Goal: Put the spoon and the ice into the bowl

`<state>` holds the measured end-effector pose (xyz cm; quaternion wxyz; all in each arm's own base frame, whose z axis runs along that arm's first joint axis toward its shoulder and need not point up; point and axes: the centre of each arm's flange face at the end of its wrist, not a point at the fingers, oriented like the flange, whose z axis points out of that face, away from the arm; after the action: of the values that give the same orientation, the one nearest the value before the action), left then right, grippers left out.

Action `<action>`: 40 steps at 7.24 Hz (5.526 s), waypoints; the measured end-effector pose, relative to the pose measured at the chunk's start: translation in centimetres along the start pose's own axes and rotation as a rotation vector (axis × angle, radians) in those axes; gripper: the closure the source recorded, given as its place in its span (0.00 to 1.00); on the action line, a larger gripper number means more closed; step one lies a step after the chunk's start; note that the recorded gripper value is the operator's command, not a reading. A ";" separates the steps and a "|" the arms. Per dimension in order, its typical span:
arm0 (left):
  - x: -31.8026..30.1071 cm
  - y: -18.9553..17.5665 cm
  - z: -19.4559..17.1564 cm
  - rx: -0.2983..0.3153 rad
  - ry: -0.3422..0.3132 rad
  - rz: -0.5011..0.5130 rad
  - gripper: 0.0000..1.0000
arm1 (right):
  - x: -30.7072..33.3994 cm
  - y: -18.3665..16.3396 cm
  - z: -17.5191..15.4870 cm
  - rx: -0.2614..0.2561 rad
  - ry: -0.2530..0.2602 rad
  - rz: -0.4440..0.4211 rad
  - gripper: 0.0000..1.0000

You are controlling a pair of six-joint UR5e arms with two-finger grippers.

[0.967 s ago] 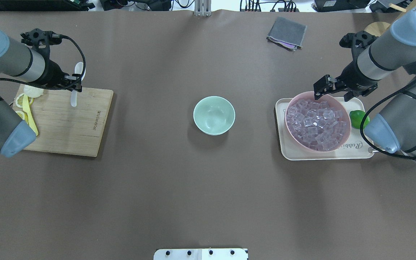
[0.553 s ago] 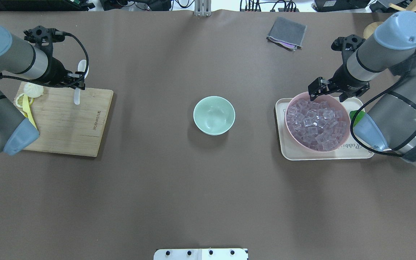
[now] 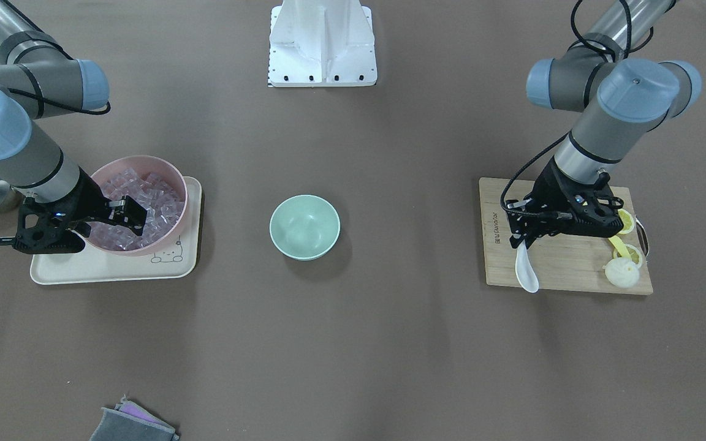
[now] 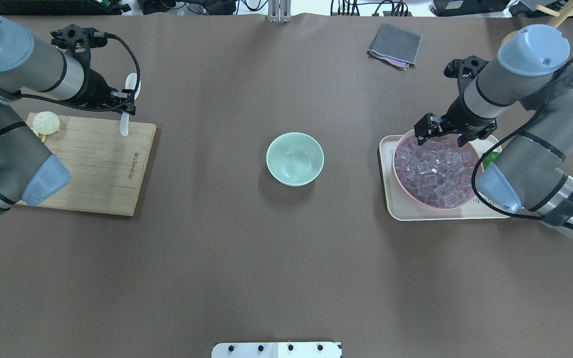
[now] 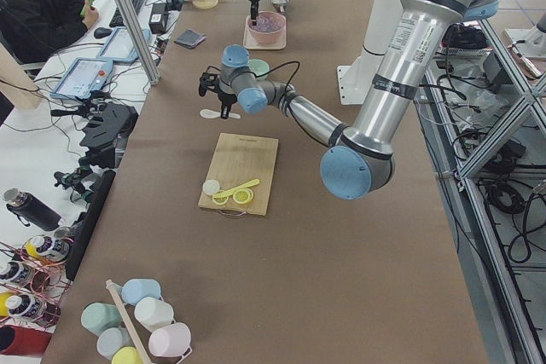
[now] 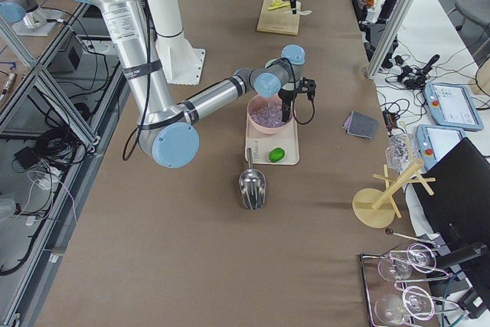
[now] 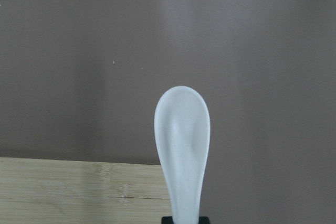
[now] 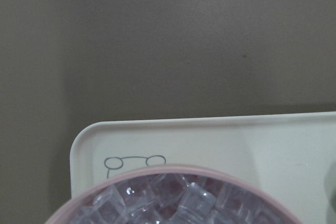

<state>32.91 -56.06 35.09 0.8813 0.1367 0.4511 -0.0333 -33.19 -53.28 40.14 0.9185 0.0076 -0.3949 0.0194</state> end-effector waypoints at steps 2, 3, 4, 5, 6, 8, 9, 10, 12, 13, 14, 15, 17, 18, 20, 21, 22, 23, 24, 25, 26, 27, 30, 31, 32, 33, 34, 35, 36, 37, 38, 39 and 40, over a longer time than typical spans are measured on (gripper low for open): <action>0.8 0.3 0.6 -0.006 0.003 -0.003 1.00 | -0.7 0.5 0.7 -0.003 0.006 -0.001 0.00; 1.8 0.5 1.1 -0.011 0.009 -0.014 1.00 | -0.8 0.6 1.0 0.000 0.015 -0.003 0.00; 2.8 0.6 1.5 -0.016 0.016 -0.023 1.00 | -0.9 0.5 1.1 0.005 0.020 -0.008 0.00; 3.5 0.7 1.8 -0.019 0.022 -0.031 1.00 | -1.0 0.4 1.0 0.010 0.020 -0.013 0.00; 3.8 0.8 1.9 -0.020 0.025 -0.034 1.00 | -1.0 0.3 0.9 0.012 0.020 -0.015 0.00; 4.2 0.8 1.8 -0.019 0.030 -0.034 1.00 | -0.9 0.2 0.6 0.015 0.017 -0.015 0.00; 4.3 0.8 1.8 -0.019 0.031 -0.034 1.00 | -0.8 0.3 0.5 0.016 0.017 -0.014 0.01; 4.3 0.8 1.8 -0.019 0.031 -0.036 1.00 | -0.5 0.3 0.4 0.017 0.019 -0.012 0.02; 4.4 0.9 1.9 -0.021 0.031 -0.036 1.00 | 0.3 0.3 0.4 0.020 0.025 -0.006 0.10; 4.4 0.9 1.9 -0.022 0.031 -0.035 1.00 | 0.7 0.4 0.5 0.019 0.029 -0.002 0.10; 4.4 0.9 1.9 -0.021 0.032 -0.034 1.00 | 1.1 0.5 0.5 0.019 0.032 0.001 0.10; 4.6 1.0 2.0 -0.023 0.034 -0.032 1.00 | 1.4 0.8 0.3 0.019 0.032 0.001 0.10; 6.1 1.5 2.2 -0.032 0.049 -0.019 1.00 | 1.6 1.3 -0.1 0.019 0.031 0.001 0.13; 6.7 1.8 2.4 -0.037 0.054 -0.012 1.00 | 1.7 1.5 -0.1 0.018 0.032 0.001 0.21; 7.7 2.2 3.0 -0.047 0.062 0.000 1.00 | 1.9 1.7 0.1 0.017 0.038 0.002 0.26; 8.4 2.3 3.3 -0.051 0.067 0.006 1.00 | 1.9 1.8 0.3 0.019 0.043 0.001 0.40; 8.8 2.4 3.4 -0.053 0.071 0.010 1.00 | 1.9 1.8 0.4 0.021 0.046 0.001 0.46; 9.1 2.5 3.4 -0.054 0.073 0.012 1.00 | 1.9 1.8 0.4 0.023 0.049 0.002 0.52; 9.3 2.5 3.5 -0.055 0.075 0.014 1.00 | 1.9 1.8 0.4 0.026 0.051 0.003 0.59; 9.5 2.6 3.5 -0.056 0.077 0.016 1.00 | 1.9 1.8 0.4 0.027 0.052 0.004 0.60; 9.6 2.6 3.5 -0.056 0.079 0.017 1.00 | 2.0 1.8 0.3 0.029 0.051 0.004 0.54; 9.7 2.7 3.5 -0.056 0.080 0.018 1.00 | 2.1 1.9 0.2 0.030 0.051 0.004 0.52; 9.7 2.7 3.5 -0.056 0.080 0.022 1.00 | 3.1 3.3 -0.4 0.029 0.050 0.000 0.46; 9.7 2.7 3.5 -0.057 0.080 0.022 1.00 | 3.2 3.9 -0.3 0.028 0.055 -0.004 0.46; 9.7 2.7 3.5 -0.057 0.079 0.022 1.00 | 3.0 4.4 0.1 0.029 0.064 -0.011 0.46; 9.7 2.7 3.5 -0.057 0.079 0.023 1.00 | 2.6 4.7 0.5 0.029 0.069 -0.017 0.46; 9.7 2.7 3.5 -0.057 0.079 0.023 1.00 | 2.1 4.9 0.7 0.028 0.069 -0.023 0.47; 9.7 2.7 3.5 -0.057 0.079 0.023 1.00 | 1.8 5.0 0.9 0.027 0.069 -0.027 0.47; 9.7 2.7 3.5 -0.057 0.079 0.023 1.00 | 1.6 5.0 1.0 0.027 0.070 -0.029 0.47; 9.7 2.7 3.5 -0.057 0.080 0.023 1.00 | 1.6 5.0 1.0 0.027 0.071 -0.029 0.47; 9.9 2.6 3.5 -0.057 0.080 0.023 1.00 | 1.7 5.0 1.1 0.027 0.072 -0.029 0.48; 10.1 2.4 3.6 -0.056 0.080 0.023 1.00 | 1.7 5.0 1.1 0.027 0.074 -0.029 0.54; 10.4 2.2 3.7 -0.056 0.081 0.023 1.00 | 1.8 5.0 1.1 0.028 0.075 -0.028 0.63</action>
<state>42.38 -54.30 29.30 0.8662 0.1184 0.4855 -0.0048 -33.01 -48.27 42.20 0.9327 0.0252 -0.3596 0.0121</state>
